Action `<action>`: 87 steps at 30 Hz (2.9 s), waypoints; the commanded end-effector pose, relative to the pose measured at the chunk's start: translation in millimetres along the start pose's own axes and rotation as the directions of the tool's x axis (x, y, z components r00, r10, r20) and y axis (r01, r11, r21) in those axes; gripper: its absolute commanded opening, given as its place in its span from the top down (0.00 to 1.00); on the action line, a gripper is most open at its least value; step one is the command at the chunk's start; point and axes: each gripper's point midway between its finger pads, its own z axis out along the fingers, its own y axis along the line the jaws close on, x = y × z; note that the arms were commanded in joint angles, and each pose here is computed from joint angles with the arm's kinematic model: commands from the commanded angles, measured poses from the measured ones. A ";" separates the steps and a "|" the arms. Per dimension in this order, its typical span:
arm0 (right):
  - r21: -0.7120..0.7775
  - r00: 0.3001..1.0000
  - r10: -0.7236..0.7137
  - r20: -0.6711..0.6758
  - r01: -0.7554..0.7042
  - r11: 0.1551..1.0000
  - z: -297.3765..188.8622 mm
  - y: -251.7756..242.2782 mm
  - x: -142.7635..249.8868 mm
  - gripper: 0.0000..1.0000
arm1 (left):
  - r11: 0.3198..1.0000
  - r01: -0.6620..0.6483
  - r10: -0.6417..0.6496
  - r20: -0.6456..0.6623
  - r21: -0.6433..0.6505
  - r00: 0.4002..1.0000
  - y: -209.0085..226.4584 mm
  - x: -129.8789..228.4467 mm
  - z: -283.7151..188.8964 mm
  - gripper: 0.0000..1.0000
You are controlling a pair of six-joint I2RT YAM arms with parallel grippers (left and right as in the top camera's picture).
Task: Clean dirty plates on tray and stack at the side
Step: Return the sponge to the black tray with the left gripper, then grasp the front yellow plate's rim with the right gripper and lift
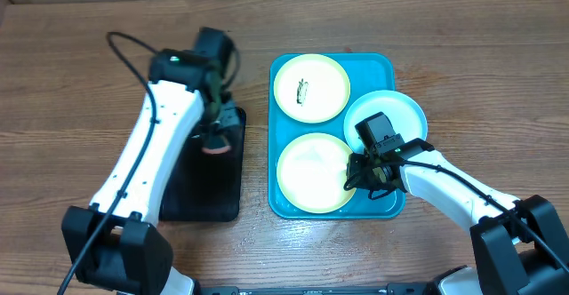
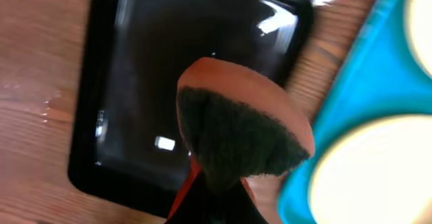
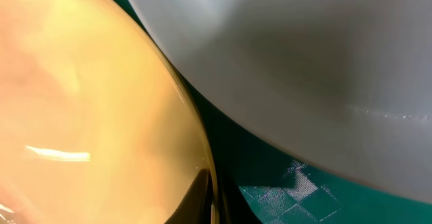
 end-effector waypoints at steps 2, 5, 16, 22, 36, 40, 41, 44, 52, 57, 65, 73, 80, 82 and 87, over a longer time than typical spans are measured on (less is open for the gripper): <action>0.119 0.999 -0.001 -0.039 0.005 0.993 12.7 -27.9 14.1 0.96 | 0.997 -0.008 0.004 -0.053 -0.072 0.999 22.9 12.1 40.2 0.96; 0.119 0.999 -0.001 -0.039 0.005 0.993 12.7 -27.9 14.1 0.96 | 0.997 -0.006 0.002 -0.056 -0.073 0.998 23.6 17.4 59.5 0.96; 0.119 0.999 -0.001 -0.039 0.006 0.993 12.7 -27.9 14.1 0.96 | 0.999 -0.025 0.025 -0.030 -0.029 0.999 14.7 12.8 67.5 0.96; 0.119 0.999 -0.001 -0.039 0.006 0.993 12.7 -27.8 14.1 0.96 | 0.999 -0.028 0.027 -0.027 -0.032 0.999 14.1 20.5 102.5 0.96; 0.117 0.999 -0.002 -0.036 0.006 0.993 12.7 -27.4 13.3 0.96 | 0.997 -0.072 0.071 -0.085 -0.012 0.994 10.3 40.1 152.7 0.96; 0.115 0.999 -0.002 -0.033 0.006 0.993 12.8 -26.9 12.5 0.96 | 0.997 -0.071 0.071 -0.093 -0.006 0.993 8.7 39.1 147.2 0.96; 0.114 1.000 -0.002 -0.031 0.006 0.993 12.9 -26.8 12.2 0.96 | 0.997 -0.071 0.071 -0.094 -0.005 0.993 8.3 38.0 145.3 0.97; 0.114 1.000 -0.003 -0.031 0.006 0.993 12.9 -26.7 12.0 0.96 | 0.998 -0.070 0.070 -0.090 0.001 0.994 5.8 32.4 135.4 0.96; 0.119 0.999 -0.014 -0.037 0.018 0.993 -8.9 -18.2 3.3 0.96 | 0.998 -0.068 0.069 -0.095 0.013 0.993 1.9 26.8 123.2 0.85; 0.181 1.000 -0.026 -0.014 0.028 0.983 -34.1 -20.9 -8.3 0.96 | 0.998 -0.058 0.061 -0.102 0.038 0.993 -1.0 28.5 112.8 0.00; 0.165 0.989 -0.148 0.024 0.142 0.976 -70.7 5.5 -34.8 0.96 | 0.990 -0.025 0.017 0.056 0.137 0.998 2.0 4.1 27.7 0.00; 0.276 0.914 -0.338 0.223 0.273 0.921 -138.3 61.7 -71.8 0.96 | 0.963 0.135 -0.199 0.279 0.232 0.940 70.5 -10.3 -87.9 0.00; 0.247 0.735 -0.513 0.443 0.450 0.858 -165.4 163.6 -65.1 0.96 | 0.923 0.263 -0.359 0.383 0.280 0.851 125.2 10.5 -139.6 0.00; 0.259 0.688 -0.533 0.492 0.469 0.844 -167.9 184.6 -60.4 0.96 | 0.917 0.280 -0.377 0.395 0.283 0.838 132.3 19.1 -145.7 0.00; 0.328 0.590 -0.557 0.585 0.456 0.827 -164.7 219.8 -56.9 0.96 | 0.914 0.281 -0.388 0.427 0.293 0.817 137.6 32.6 -157.6 0.00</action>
